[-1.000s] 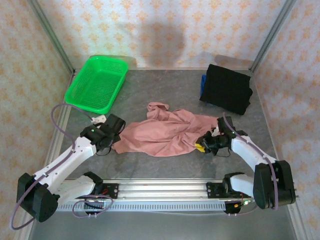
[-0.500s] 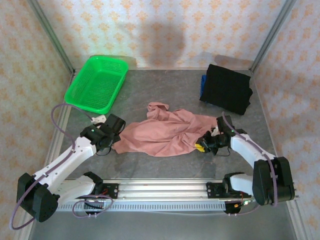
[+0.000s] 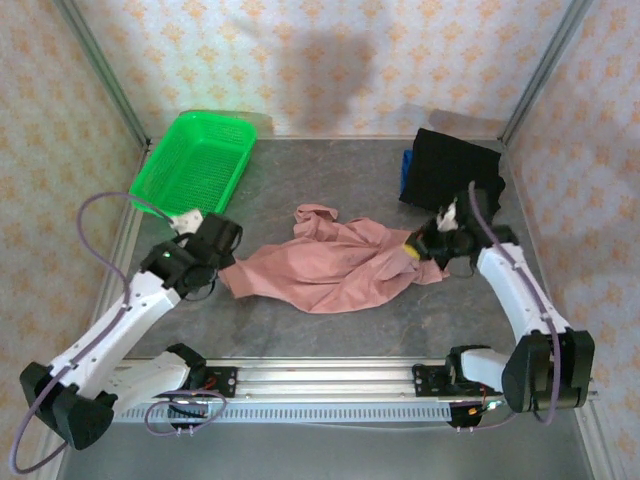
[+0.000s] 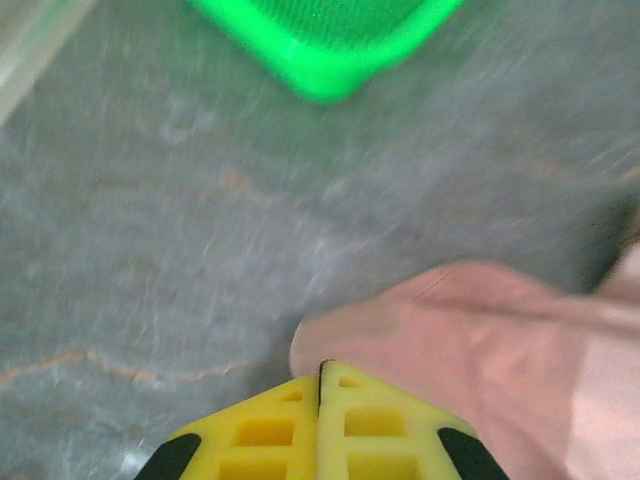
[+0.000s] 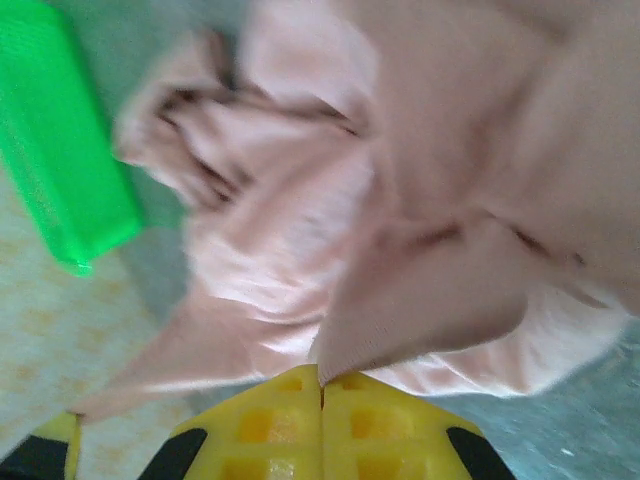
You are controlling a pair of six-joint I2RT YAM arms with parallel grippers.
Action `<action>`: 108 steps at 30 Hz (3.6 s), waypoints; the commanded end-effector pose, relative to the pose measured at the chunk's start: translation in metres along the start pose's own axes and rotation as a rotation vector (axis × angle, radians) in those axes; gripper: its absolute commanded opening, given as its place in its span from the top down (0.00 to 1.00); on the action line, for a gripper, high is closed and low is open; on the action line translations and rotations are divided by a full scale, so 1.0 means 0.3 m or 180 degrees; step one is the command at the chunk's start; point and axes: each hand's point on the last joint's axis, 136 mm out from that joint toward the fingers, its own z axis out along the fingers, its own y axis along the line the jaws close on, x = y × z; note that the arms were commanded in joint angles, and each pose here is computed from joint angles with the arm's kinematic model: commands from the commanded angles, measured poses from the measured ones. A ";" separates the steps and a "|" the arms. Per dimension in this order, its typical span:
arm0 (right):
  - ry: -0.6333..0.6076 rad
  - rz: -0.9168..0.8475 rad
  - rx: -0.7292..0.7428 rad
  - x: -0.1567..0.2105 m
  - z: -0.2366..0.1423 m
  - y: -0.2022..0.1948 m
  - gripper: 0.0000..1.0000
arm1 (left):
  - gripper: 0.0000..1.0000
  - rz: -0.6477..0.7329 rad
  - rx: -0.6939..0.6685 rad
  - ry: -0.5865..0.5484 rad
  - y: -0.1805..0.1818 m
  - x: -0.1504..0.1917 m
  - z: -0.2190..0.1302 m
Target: Fold and stack the t-shirts
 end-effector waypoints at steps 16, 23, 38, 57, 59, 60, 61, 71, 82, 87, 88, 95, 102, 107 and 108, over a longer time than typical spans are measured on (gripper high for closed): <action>-0.1663 -0.0578 -0.2002 -0.442 -0.835 0.835 1.00 | 1.00 0.0029 0.0916 -0.2315 -0.124 -0.860 -0.791; -0.1808 -0.0757 -0.2379 -0.398 -0.990 0.961 1.00 | 1.00 0.0198 0.1222 -0.2614 -0.225 -0.989 -0.911; -0.1759 -0.0715 -0.2223 -0.620 -0.878 0.955 1.00 | 1.00 0.0153 0.1618 -0.2253 -0.475 -1.146 -0.620; -0.1650 -0.0898 -0.2520 -0.802 -0.835 1.035 1.00 | 0.98 -0.0050 0.2074 -0.2996 -0.408 -1.348 -0.777; -0.1613 -0.0936 -0.2323 -0.783 -0.808 1.001 1.00 | 0.98 0.0100 0.2063 -0.2895 -0.410 -1.317 -0.773; -0.1582 -0.0954 -0.2211 -0.769 -0.791 0.980 1.00 | 0.98 0.0182 0.2077 -0.2794 -0.417 -1.295 -0.759; -0.1560 -0.0980 -0.2121 -0.756 -0.779 0.961 1.00 | 0.99 0.0251 0.2098 -0.2690 -0.425 -1.273 -0.743; -0.0996 -0.0507 -0.0885 -0.538 -0.485 0.495 1.00 | 1.00 0.0384 0.1854 -0.1429 -0.342 -0.805 -0.384; -0.0477 0.0267 0.0274 -0.043 -0.213 -0.177 1.00 | 1.00 0.0121 0.1274 -0.0322 0.017 -0.144 -0.203; -0.0353 0.0672 0.0750 0.115 -0.192 -0.358 1.00 | 1.00 -0.0127 0.0768 -0.0069 0.202 0.043 -0.182; -0.0346 0.0733 0.0858 0.142 -0.195 -0.390 1.00 | 1.00 -0.0201 0.0645 -0.0029 0.241 0.075 -0.179; -0.0414 0.1015 0.1608 0.269 -0.275 -0.540 1.00 | 1.00 -0.0686 0.0308 0.0400 0.306 0.175 -0.173; -0.0588 0.1165 0.1771 0.284 -0.333 -0.543 1.00 | 1.00 -0.1047 -0.0191 0.0744 0.422 0.326 -0.157; -0.0480 0.1202 0.1748 0.309 -0.330 -0.538 1.00 | 1.00 -0.1094 -0.0191 0.0881 0.420 0.365 -0.145; -0.0456 0.1215 0.1755 0.319 -0.335 -0.536 1.00 | 1.00 -0.1096 -0.0186 0.0903 0.419 0.369 -0.144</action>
